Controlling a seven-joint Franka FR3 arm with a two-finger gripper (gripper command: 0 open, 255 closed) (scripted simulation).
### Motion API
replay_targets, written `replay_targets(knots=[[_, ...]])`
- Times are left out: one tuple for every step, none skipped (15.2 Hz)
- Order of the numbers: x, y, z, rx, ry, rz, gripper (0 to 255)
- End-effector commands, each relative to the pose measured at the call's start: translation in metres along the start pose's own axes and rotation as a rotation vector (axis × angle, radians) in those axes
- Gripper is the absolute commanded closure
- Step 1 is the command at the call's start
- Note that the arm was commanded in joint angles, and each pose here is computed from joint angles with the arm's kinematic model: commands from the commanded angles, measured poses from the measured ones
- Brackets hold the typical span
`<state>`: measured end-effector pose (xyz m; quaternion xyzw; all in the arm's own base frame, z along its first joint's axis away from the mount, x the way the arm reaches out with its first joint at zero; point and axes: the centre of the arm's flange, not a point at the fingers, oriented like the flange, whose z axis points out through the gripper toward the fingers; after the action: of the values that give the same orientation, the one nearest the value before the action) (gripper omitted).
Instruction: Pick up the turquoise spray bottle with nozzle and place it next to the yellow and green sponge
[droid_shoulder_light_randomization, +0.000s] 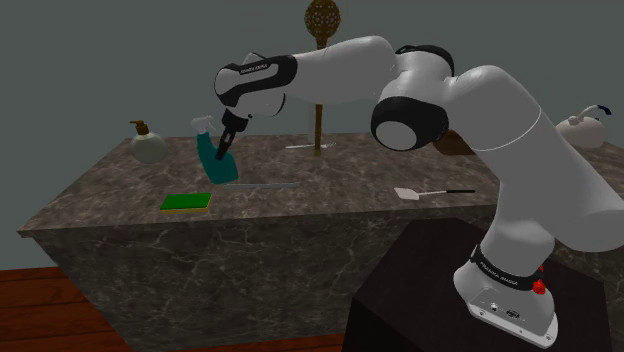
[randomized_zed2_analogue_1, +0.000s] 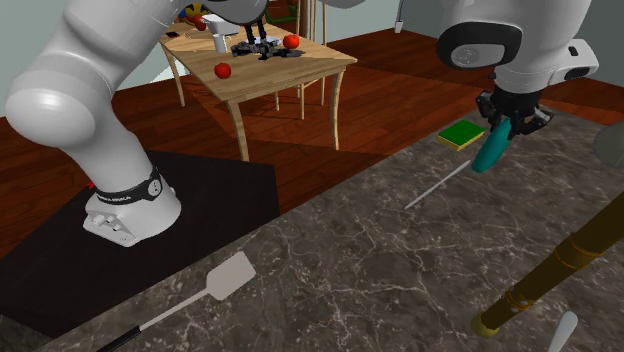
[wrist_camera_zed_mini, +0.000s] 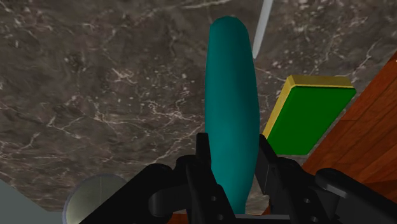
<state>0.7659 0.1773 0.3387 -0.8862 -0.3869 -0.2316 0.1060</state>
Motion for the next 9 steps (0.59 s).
replay_targets(knots=[[0.0000,0.0000,-0.0001,0.000,0.000,0.000,255],[0.0000,0.0000,-0.0001,0.000,0.000,0.000,255],[0.0000,0.0000,-0.0001,0.000,0.000,0.000,255],[0.0000,0.0000,-0.0001,0.000,0.000,0.000,255],[0.0001,0.0000,-0.0001,0.000,0.000,0.000,0],[0.0001,0.0000,-0.0001,0.000,0.000,0.000,0],[0.0001,0.0000,-0.0001,0.000,0.000,0.000,0],[0.0001,0.0000,-0.0001,0.000,0.000,0.000,0],[0.0001,0.0000,-0.0001,0.000,0.000,0.000,0]])
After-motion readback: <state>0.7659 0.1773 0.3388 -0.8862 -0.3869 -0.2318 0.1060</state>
